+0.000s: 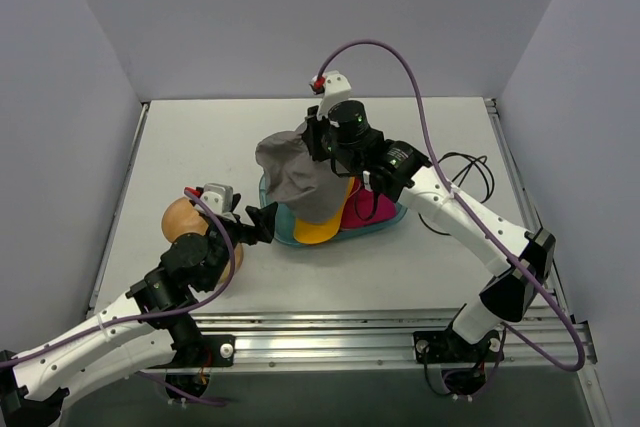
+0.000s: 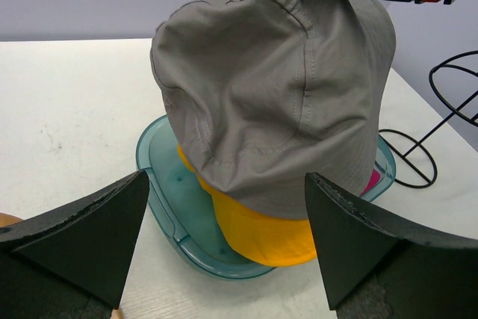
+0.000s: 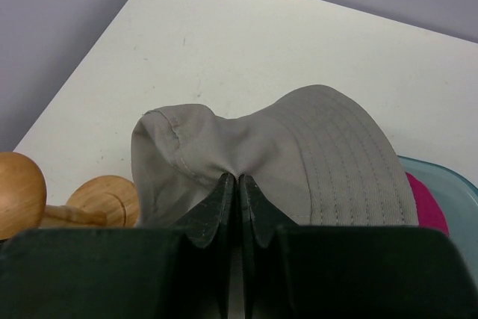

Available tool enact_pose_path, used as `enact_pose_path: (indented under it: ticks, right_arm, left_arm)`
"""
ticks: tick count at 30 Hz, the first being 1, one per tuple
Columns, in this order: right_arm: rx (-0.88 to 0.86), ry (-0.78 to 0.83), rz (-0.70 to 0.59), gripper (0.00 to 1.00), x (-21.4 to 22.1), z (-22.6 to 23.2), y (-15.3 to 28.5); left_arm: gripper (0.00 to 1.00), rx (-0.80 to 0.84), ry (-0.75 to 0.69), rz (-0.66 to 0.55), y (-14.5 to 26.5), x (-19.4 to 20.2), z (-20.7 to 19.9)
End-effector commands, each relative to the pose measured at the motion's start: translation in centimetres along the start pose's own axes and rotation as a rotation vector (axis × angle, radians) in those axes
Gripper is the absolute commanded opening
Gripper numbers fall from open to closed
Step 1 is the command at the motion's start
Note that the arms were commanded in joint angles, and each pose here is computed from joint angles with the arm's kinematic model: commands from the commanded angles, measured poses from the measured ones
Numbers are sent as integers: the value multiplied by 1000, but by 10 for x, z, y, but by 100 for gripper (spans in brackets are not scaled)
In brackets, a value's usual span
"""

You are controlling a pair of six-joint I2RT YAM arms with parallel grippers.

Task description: Stack the hats

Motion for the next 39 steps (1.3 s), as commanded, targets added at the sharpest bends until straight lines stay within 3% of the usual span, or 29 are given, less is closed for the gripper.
enact_pose_path:
  ticks: [1,23,29,39]
  right_arm:
    - [-44,-41,-98,0,-32,0,11]
    - [24,-124,-238,0,-87,-44,68]
    - [195,-149,-215,0,-78,-88,85]
    - [511,-281,-143,0,-25,-198,133]
  left_arm:
    - [94,14,21,-49,-1,-14,-5]
    - [94,5,16,-48,-2,-12,-4]
    - [94,4,16,-50,-2,-13,-4]
    - [94,7,8,-36,-4,-10,-6]
Point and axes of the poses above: each gripper's point midway between its finger pads, its own y axis back along the fingers, its own z axis along the line the jaws close on, x = y × z, the point moved 4 cm from there along y, back along the fingers, and after that the axes turned 12 degrees about y, right-handed, at the moved point
